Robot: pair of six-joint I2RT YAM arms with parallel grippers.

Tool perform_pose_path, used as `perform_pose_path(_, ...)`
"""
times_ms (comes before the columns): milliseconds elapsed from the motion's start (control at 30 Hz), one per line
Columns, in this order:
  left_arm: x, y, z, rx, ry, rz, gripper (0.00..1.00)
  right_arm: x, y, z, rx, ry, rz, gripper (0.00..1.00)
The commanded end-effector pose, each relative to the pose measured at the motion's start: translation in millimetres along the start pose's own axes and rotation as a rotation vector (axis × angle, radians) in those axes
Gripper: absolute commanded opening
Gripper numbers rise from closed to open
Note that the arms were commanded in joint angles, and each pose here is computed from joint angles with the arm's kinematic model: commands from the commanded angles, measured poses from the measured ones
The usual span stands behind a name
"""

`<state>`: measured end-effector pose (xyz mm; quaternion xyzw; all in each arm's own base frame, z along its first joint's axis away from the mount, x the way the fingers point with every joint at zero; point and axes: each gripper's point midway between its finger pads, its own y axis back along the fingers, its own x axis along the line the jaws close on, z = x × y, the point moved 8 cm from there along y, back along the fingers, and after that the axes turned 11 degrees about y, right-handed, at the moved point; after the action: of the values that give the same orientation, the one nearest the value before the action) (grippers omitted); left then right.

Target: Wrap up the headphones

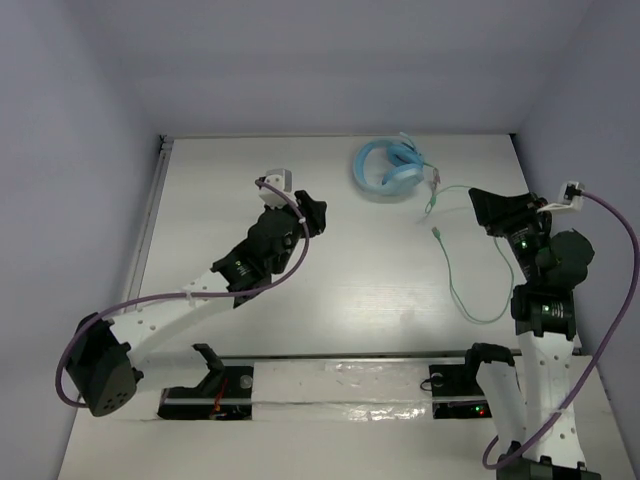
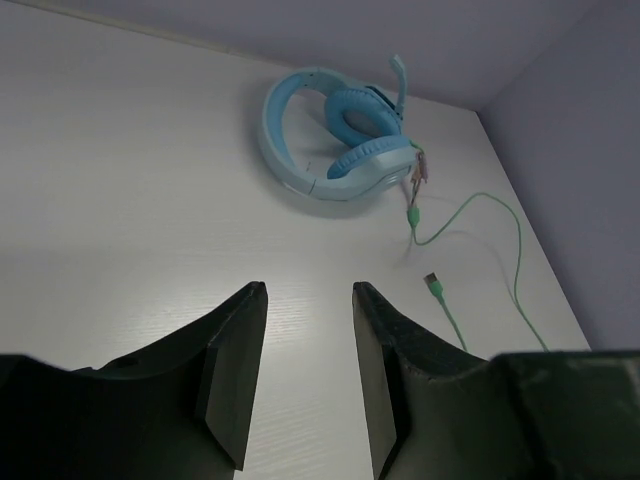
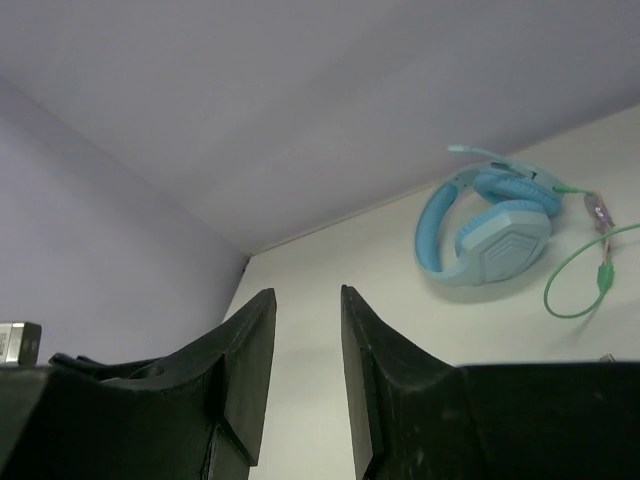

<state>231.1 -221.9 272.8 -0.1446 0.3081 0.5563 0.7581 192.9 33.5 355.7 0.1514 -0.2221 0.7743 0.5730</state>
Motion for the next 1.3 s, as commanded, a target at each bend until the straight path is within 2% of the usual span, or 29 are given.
perform_pose_path(0,-15.9,-6.5,14.7,-0.044,-0.003,-0.017,0.38,13.0,-2.2,10.8,-0.012,0.025,0.06,0.38)
perform_pose_path(100,-22.7,-18.2,18.5,-0.067,-0.024,0.002,0.37,15.3,-6.6,12.1,-0.009,0.018,0.082,0.25)
perform_pose_path(133,-27.4,-25.2,19.1,-0.07,-0.03,0.006,0.36,15.1,-8.4,12.6,-0.012,0.018,0.088,0.03)
perform_pose_path(167,-30.6,-29.2,20.1,-0.074,-0.041,0.003,0.33,14.6,-10.5,12.0,-0.006,0.016,0.093,0.0)
perform_pose_path(267,-40.5,-47.6,16.0,-0.049,-0.072,0.017,0.16,11.7,-16.5,10.3,0.011,0.023,0.102,0.0)
perform_pose_path(300,-41.9,-53.9,13.0,-0.04,-0.082,0.029,0.0,10.1,-17.7,11.3,0.003,0.026,0.087,0.0)
perform_pose_path(333,-50.7,-60.4,19.1,-0.057,-0.079,0.029,0.0,8.7,-18.7,11.3,0.004,0.031,0.079,0.0)
perform_pose_path(400,-44.7,-83.8,5.4,-0.015,-0.119,0.072,0.0,3.5,-24.4,10.1,0.012,0.03,0.057,0.0)
perform_pose_path(433,-51.5,-93.1,14.5,-0.037,-0.112,0.071,0.0,0.6,-26.7,8.3,0.029,0.03,0.042,0.0)
perform_pose_path(600,-29.8,-158.8,-6.2,0.05,-0.162,0.171,0.0,-10.1,-38.3,2.9,0.063,0.028,-0.009,0.0)
perform_pose_path(667,-24.7,-185.8,-18.4,0.119,-0.182,0.19,0.14,-13.3,-42.5,0.9,0.071,0.016,-0.016,0.0)
perform_pose_path(700,-20.9,-195.9,-23.4,0.147,-0.192,0.202,0.29,-14.6,-46.6,-2.7,0.083,0.008,-0.014,0.0)
perform_pose_path(733,-31.1,-208.3,-11.1,0.122,-0.186,0.19,0.35,-13.8,-49.0,-4.1,0.086,-0.001,-0.009,0.0)
perform_pose_path(767,-15.6,-221.7,-33.9,0.18,-0.233,0.241,0.42,-15.2,-50.7,-4.7,0.086,-0.003,-0.014,0.0)
perform_pose_path(800,-9.7,-230.4,-36.9,0.191,-0.247,0.26,0.52,-14.9,-53.1,-6.7,0.088,-0.009,-0.015,0.0)
perform_pose_path(833,-16.2,-242.3,-22.5,0.162,-0.233,0.253,0.54,-18.2,-56.0,-8.4,0.086,-0.011,-0.027,0.0)
perform_pose_path(900,3.3,-259.6,-46.3,0.233,-0.268,0.303,0.56,-16.4,-59.8,-13.1,0.098,-0.016,-0.023,0.01)
perform_pose_path(933,-5.8,-269.4,-32.6,0.212,-0.25,0.276,0.56,-15.8,-62.9,-17.2,0.11,-0.017,-0.016,0.07)
perform_pose_path(967,9.3,-277.3,-53.6,0.268,-0.276,0.315,0.56,-15.0,-64.1,-19.5,0.115,-0.018,-0.011,0.1)
perform_pose_path(1033,5.0,-288.9,-46.4,0.257,-0.278,0.3,0.56,-13.7,-66.3,-22.6,0.113,-0.013,0.0,0.19)
perform_pose_path(1100,12.6,-296.8,-61.0,0.29,-0.307,0.284,0.58,-11.6,-67.8,-29.7,0.122,-0.016,0.014,0.25)
perform_pose_path(1133,15.0,-298.6,-64.4,0.291,-0.31,0.284,0.59,-12.0,-68.2,-30.1,0.119,-0.013,0.016,0.32)
perform_pose_path(1267,27.3,-311.2,-69.1,0.3,-0.278,0.271,0.63,-12.4,-73.2,-37.8,0.153,-0.008,0.025,0.38)
